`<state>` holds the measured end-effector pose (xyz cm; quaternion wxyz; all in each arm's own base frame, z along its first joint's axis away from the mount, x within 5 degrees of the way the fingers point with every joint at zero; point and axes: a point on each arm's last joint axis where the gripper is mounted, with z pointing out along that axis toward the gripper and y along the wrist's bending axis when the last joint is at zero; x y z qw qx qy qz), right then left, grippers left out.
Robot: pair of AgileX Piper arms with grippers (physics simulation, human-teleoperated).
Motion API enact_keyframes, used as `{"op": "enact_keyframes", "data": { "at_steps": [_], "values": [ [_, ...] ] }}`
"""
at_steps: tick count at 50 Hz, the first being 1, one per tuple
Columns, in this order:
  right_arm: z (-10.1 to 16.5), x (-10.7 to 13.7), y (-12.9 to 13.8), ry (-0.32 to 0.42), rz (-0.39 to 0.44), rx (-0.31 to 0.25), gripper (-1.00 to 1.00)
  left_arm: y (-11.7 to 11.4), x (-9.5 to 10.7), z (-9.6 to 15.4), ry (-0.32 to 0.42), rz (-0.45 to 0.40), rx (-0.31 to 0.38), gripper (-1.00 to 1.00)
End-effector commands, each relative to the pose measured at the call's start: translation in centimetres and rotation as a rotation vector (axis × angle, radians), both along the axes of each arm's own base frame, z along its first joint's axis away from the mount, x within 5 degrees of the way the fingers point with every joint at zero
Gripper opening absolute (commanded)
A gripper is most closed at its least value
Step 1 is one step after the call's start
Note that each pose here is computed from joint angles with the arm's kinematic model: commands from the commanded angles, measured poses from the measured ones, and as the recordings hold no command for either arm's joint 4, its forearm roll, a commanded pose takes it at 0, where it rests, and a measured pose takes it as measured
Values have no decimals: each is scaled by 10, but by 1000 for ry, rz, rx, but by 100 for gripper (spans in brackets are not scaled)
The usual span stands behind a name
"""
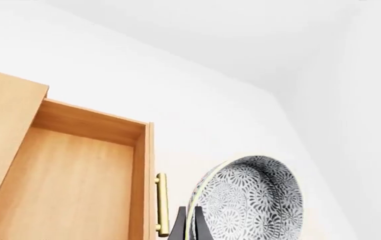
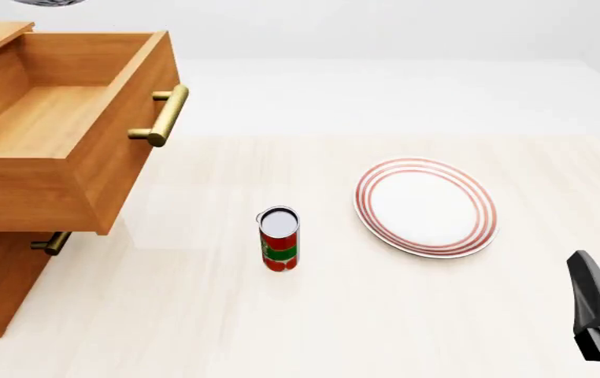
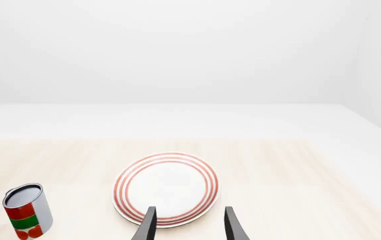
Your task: Put the bowl in the top drawer of the cabinet.
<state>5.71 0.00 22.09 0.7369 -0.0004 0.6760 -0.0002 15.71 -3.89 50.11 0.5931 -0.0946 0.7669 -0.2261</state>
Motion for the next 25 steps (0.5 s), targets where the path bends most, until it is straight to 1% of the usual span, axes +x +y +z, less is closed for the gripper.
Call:
{"op": "enact_keyframes", "data": {
  "at_steps": [1, 15, 25],
  "values": [
    [0, 0, 0, 0, 0, 0, 100, 7, 0, 10, 5, 37, 8, -100],
    [0, 0, 0, 0, 0, 0, 100, 14, 8, 22, 7, 88, 10, -100],
    [0, 0, 0, 0, 0, 0, 100, 22, 11, 25, 25, 136, 32, -100]
  ]
}}
